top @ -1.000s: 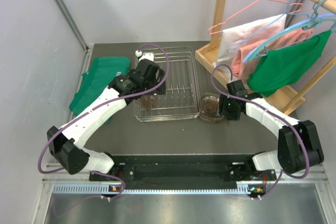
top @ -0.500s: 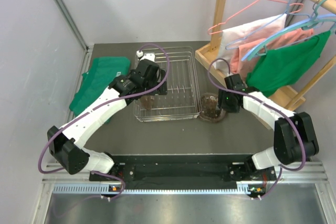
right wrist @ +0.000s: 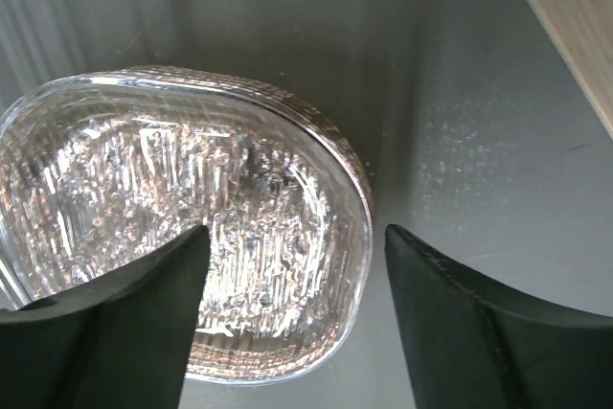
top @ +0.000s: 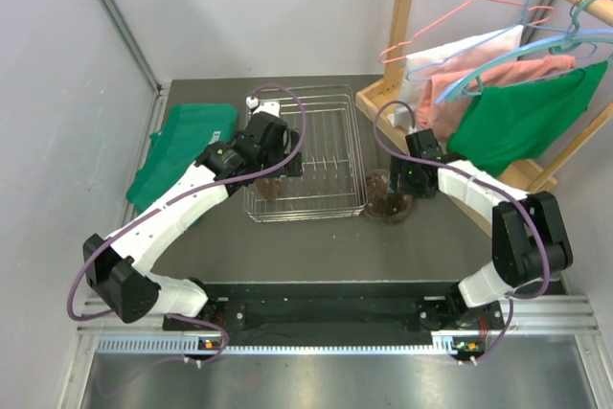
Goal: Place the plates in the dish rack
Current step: Move the dish rack to the center of the board.
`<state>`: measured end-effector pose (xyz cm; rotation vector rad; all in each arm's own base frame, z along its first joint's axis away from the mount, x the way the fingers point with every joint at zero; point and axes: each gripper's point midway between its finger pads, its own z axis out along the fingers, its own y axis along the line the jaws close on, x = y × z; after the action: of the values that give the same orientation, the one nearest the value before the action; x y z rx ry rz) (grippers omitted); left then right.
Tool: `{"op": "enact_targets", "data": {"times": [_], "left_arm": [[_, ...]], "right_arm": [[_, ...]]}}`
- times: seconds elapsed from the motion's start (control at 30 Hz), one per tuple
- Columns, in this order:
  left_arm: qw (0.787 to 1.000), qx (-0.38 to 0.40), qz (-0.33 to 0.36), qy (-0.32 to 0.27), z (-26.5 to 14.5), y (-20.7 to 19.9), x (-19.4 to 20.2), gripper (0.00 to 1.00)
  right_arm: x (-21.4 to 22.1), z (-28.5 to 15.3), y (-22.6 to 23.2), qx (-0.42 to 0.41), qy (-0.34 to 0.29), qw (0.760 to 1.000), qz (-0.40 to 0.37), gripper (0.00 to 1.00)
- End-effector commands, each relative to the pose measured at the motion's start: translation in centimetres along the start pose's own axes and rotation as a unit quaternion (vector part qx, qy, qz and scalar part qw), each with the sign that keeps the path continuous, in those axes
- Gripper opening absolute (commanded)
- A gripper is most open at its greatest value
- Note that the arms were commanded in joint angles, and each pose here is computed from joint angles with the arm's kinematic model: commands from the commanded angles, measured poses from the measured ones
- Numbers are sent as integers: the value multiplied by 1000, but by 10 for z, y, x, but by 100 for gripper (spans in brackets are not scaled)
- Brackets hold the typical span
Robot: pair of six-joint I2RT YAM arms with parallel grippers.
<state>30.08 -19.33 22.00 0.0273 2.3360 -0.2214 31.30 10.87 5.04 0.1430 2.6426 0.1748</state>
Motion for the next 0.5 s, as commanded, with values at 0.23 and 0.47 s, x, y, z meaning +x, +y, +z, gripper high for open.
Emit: {"op": "enact_targets", "data": {"times": [0.23, 0.47], "left_arm": [[999, 9, -14, -35, -7, 0, -20, 99], [999, -9, -22, -38, -7, 10, -21, 99]], "right_arm": [[-16, -48, 17, 10, -67, 997, -40, 86], [-11, -52, 63, -50, -59, 995, -56, 87]]}}
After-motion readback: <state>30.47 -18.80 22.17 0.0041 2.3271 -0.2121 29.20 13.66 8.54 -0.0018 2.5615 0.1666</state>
